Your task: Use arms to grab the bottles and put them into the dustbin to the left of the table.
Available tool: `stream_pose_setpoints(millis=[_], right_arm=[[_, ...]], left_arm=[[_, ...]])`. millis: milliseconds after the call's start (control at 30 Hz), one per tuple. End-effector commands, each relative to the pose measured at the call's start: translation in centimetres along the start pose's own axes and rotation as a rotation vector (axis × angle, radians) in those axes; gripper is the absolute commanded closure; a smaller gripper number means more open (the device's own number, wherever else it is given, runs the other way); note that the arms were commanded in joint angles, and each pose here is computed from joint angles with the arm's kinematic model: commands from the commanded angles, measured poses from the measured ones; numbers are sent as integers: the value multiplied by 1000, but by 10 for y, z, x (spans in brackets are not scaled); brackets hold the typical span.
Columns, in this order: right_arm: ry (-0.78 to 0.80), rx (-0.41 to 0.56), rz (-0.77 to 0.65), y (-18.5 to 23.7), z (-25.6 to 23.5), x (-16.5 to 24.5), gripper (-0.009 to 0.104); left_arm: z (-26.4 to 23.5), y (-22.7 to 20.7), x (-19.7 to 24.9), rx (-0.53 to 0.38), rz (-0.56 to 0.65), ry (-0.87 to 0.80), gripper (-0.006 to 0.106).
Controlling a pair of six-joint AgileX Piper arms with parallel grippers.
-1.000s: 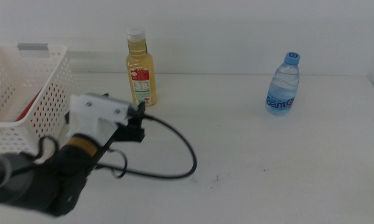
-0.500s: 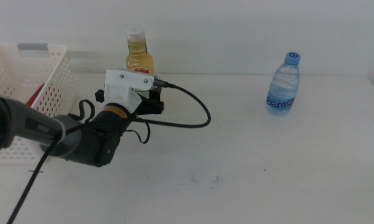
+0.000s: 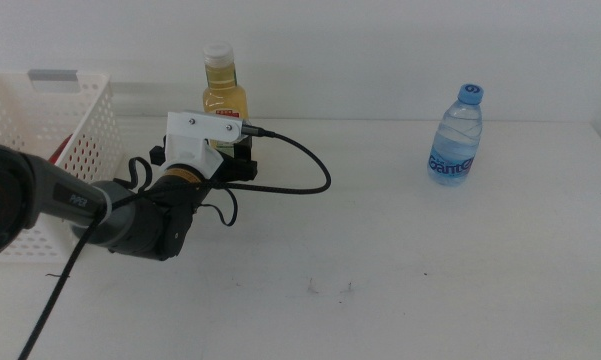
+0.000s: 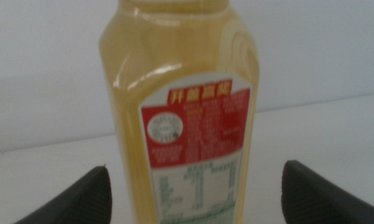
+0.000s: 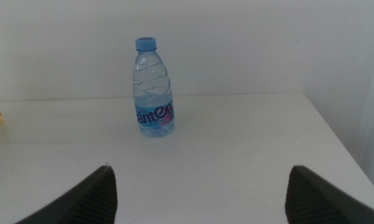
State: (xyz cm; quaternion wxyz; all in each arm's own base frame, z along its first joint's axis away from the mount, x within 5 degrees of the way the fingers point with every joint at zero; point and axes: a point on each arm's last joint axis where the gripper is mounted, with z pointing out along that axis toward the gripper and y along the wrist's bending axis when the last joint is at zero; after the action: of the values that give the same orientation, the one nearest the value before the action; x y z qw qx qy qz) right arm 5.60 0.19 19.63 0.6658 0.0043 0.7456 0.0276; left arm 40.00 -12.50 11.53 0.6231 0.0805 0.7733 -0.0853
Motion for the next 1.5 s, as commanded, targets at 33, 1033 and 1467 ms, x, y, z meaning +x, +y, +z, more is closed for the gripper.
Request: stream_pose_setpoints(millis=[33, 1033, 1467], right_arm=[[-12, 10, -11, -1, 0, 0, 4], [-12, 10, -11, -1, 0, 0, 4], [-12, 10, -11, -1, 0, 0, 4]], left_arm=[[9, 1, -4, -5, -9, -26, 8], [42, 4, -37, -14, -31, 17, 102], [-113, 21, -173, 58, 30, 624, 102]])
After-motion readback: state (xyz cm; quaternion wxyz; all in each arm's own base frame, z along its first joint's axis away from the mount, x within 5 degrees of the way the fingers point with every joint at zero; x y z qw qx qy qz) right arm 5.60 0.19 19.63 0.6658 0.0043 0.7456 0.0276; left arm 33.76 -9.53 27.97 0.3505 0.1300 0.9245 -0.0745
